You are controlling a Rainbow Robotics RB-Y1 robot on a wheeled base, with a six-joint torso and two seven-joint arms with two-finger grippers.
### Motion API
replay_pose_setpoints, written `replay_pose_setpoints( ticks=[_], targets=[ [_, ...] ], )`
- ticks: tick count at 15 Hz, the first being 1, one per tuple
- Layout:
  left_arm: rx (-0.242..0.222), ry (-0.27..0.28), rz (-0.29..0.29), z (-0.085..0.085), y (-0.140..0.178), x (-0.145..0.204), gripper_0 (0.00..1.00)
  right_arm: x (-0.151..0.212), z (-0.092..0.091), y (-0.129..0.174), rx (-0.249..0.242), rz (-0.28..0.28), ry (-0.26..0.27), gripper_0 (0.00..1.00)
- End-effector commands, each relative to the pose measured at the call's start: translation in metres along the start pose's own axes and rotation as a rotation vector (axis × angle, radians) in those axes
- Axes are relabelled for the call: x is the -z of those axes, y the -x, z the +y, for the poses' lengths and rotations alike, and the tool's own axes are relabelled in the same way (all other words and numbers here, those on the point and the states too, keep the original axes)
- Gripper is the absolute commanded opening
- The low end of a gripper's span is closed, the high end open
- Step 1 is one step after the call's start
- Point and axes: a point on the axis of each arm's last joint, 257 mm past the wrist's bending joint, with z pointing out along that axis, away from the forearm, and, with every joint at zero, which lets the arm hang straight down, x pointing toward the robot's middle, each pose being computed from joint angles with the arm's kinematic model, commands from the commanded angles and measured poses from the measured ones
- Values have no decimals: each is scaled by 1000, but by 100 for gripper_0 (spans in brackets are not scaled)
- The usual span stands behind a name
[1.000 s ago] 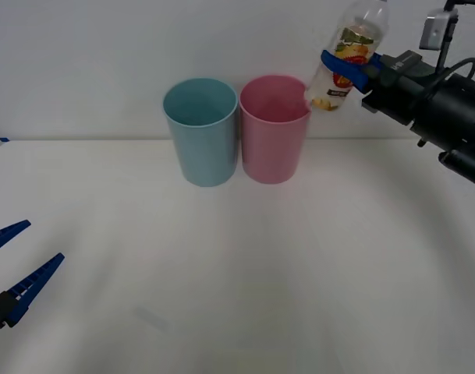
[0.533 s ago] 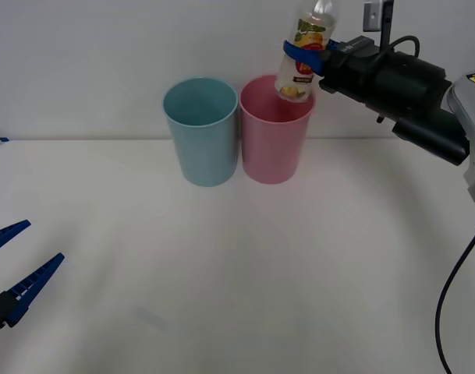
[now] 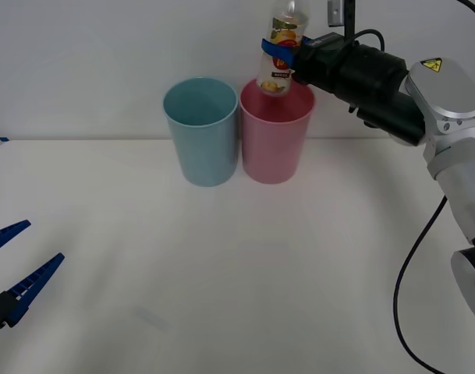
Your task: Grasp the object on the table and drop it into the matching bin: aluminum can to the light blue bin, PET bottle to the pink bin.
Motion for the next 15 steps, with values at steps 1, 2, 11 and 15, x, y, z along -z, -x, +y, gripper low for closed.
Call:
replay_pose_setpoints(
  ticks=[1, 2, 11, 15],
  targets=[
    [0, 0, 0, 0, 0, 0, 100, 0, 0, 0, 10, 0, -1, 21],
    [0, 0, 0, 0, 0, 0, 100, 0, 0, 0, 12, -1, -2, 58],
    [0, 0, 0, 0, 0, 0, 100, 44, 8, -4, 49, -30, 37, 100],
    [0, 0, 0, 0, 0, 0, 100, 86, 19, -15, 53, -37, 56, 100]
  ],
)
